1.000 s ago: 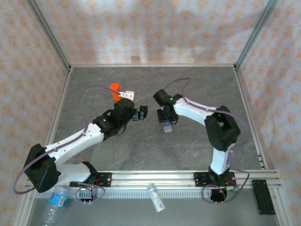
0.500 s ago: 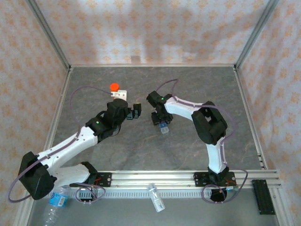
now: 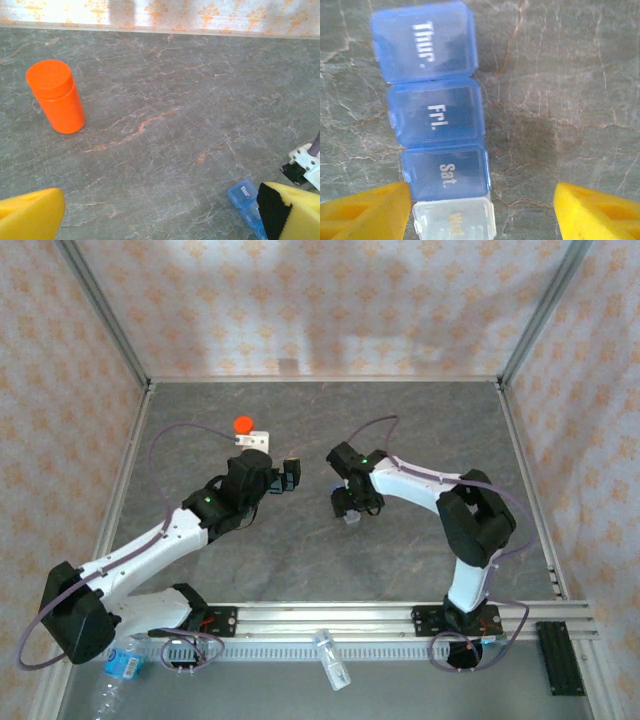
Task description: Sort the pills into containers
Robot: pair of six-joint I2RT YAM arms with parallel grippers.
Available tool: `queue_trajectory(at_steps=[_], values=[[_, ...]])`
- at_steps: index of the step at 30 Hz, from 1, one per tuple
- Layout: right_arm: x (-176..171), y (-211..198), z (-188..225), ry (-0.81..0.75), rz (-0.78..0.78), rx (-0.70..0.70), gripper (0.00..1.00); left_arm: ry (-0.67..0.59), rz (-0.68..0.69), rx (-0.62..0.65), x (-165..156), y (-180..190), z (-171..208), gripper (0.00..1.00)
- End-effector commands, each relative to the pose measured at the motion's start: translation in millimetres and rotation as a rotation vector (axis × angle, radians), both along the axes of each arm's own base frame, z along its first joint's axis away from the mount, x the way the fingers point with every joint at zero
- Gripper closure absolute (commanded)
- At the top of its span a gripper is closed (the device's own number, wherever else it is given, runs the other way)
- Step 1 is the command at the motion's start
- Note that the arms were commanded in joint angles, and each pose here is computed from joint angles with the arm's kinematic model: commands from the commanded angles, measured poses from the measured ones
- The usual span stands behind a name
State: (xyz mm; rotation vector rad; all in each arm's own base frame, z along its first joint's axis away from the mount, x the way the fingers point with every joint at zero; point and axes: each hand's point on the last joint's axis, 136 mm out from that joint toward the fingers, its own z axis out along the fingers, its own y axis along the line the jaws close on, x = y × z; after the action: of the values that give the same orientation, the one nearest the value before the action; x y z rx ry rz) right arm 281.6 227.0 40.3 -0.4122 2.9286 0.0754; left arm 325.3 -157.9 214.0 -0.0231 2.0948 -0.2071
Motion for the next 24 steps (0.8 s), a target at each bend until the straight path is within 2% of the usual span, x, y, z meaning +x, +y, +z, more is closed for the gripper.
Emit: queue_trajectory(at_steps=[1, 18, 24], values=[[-1, 1, -4, -0.005, -0.030, 0.018, 0.25, 0.005, 0.017, -0.003, 3, 1, -5, 0.00], [5, 9, -14, 0.002, 0.001, -0.010, 0.26, 0.013, 0.016, -0.013, 5, -1, -7, 0.00], [4, 6, -22, 0.009, 0.013, -0.034, 0.39, 0.023, 0.013, -0.016, 5, -2, -10, 0.00]])
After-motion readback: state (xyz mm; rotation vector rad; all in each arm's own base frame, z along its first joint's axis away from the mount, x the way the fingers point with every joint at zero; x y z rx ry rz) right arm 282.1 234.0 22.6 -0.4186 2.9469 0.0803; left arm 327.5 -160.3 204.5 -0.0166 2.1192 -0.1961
